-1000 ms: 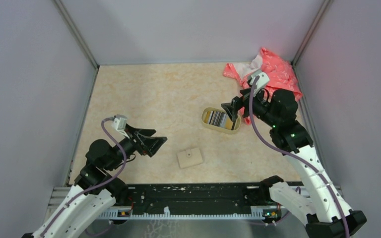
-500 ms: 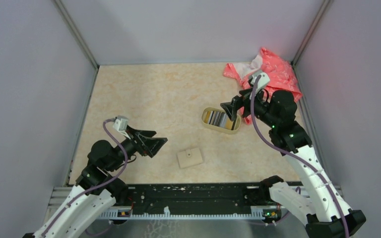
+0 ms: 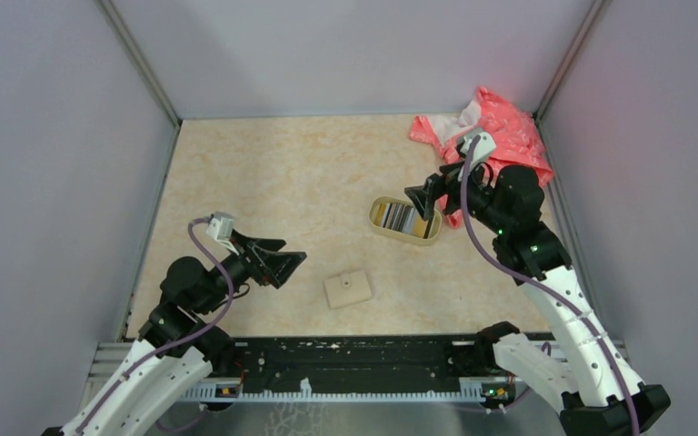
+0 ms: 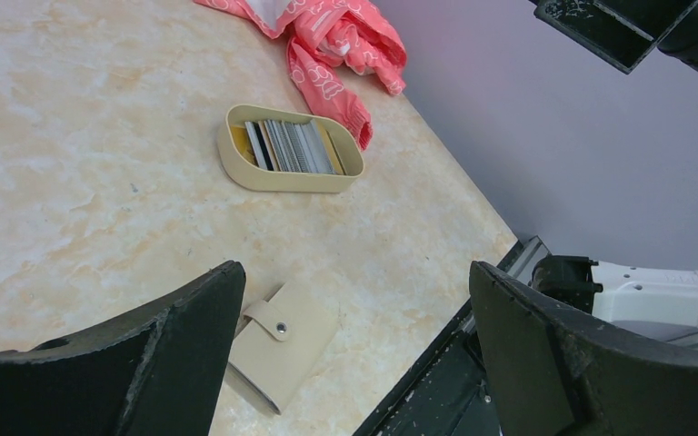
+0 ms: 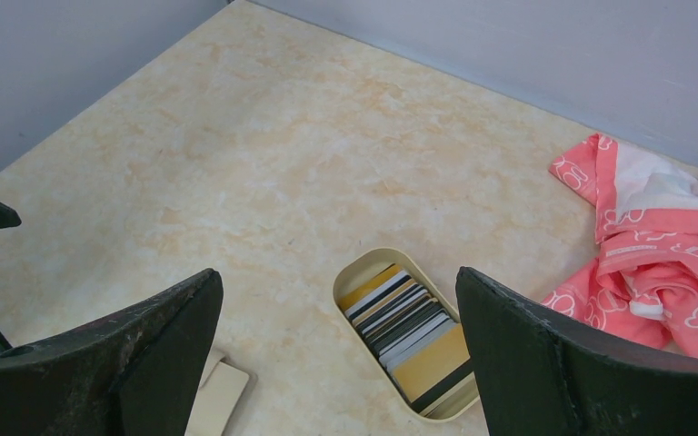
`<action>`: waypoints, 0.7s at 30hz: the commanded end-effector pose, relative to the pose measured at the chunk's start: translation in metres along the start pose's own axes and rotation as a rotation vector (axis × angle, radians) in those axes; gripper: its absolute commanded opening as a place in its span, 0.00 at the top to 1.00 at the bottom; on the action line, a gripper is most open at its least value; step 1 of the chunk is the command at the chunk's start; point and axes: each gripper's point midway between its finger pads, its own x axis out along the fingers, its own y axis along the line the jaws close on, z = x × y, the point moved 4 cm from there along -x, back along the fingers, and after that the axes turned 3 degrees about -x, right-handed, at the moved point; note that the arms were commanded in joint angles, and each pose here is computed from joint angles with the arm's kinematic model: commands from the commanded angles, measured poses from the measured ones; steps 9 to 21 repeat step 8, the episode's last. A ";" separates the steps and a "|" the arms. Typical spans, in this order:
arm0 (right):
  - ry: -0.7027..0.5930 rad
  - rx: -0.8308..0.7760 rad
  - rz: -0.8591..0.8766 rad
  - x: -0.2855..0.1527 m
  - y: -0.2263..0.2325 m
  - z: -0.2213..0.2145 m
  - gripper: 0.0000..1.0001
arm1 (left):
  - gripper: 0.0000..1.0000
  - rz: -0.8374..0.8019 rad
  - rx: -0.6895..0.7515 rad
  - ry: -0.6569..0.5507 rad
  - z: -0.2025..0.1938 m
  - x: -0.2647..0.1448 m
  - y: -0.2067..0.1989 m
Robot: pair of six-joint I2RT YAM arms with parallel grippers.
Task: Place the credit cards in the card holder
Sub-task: Reset both arms
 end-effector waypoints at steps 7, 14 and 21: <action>-0.082 -0.033 0.009 -0.004 0.001 0.023 0.02 | 0.02 -0.003 0.006 -0.019 0.005 0.000 -0.002; -0.080 -0.038 0.010 -0.004 0.001 0.022 0.01 | 0.02 -0.002 0.006 -0.019 0.005 0.001 -0.001; -0.080 -0.038 0.010 -0.004 0.001 0.022 0.01 | 0.02 -0.002 0.006 -0.019 0.005 0.001 -0.001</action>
